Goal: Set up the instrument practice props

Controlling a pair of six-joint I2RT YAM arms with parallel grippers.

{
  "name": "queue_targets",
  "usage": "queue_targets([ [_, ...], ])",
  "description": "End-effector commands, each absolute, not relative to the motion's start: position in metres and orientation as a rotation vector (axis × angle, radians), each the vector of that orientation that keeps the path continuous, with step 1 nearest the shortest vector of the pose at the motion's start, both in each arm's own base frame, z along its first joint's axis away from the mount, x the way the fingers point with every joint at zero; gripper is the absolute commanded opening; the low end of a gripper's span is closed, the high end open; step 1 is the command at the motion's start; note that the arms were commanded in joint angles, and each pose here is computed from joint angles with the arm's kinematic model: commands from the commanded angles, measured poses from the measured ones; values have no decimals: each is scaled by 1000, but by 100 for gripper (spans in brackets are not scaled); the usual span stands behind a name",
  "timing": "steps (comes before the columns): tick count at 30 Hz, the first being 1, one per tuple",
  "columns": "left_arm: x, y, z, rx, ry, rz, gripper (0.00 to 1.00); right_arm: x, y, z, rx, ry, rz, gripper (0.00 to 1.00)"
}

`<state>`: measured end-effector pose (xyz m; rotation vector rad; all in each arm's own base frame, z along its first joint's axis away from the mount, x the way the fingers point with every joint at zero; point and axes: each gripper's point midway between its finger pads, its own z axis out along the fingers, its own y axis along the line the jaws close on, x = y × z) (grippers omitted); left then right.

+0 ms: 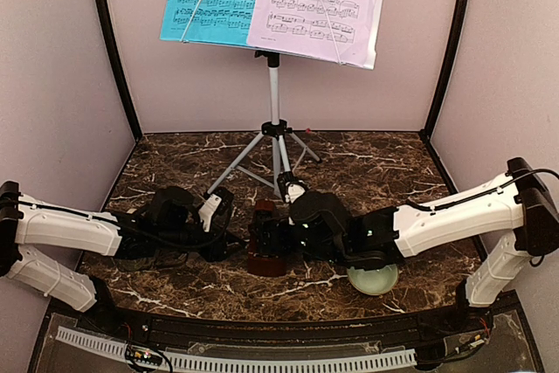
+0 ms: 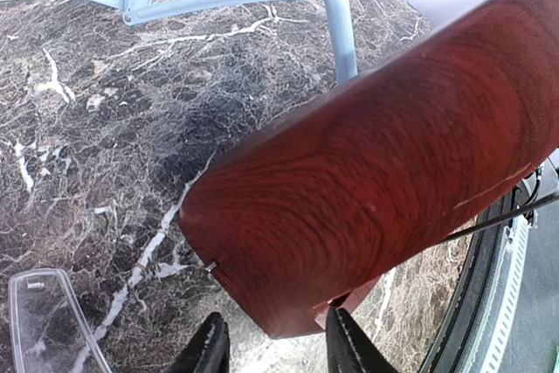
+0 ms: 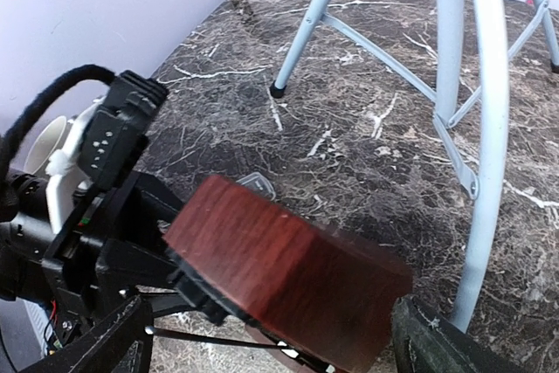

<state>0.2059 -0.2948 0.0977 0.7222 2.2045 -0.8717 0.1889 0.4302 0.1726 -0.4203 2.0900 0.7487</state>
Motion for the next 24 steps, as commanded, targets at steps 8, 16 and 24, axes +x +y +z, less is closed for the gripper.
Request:
queue_targets([
  [8, 203, -292, 108, 728, 2160, -873, 41, 200, 409, 171, -311, 2101, 616, 90],
  [16, 207, -291, 111, 723, 2156, -853, 42, 196, 368, 169, -248, 2112, 584, 89],
  [24, 216, -284, 125, 634, 2170, -851, 47, 198, 315, 149, -155, 2151, 505, 89],
])
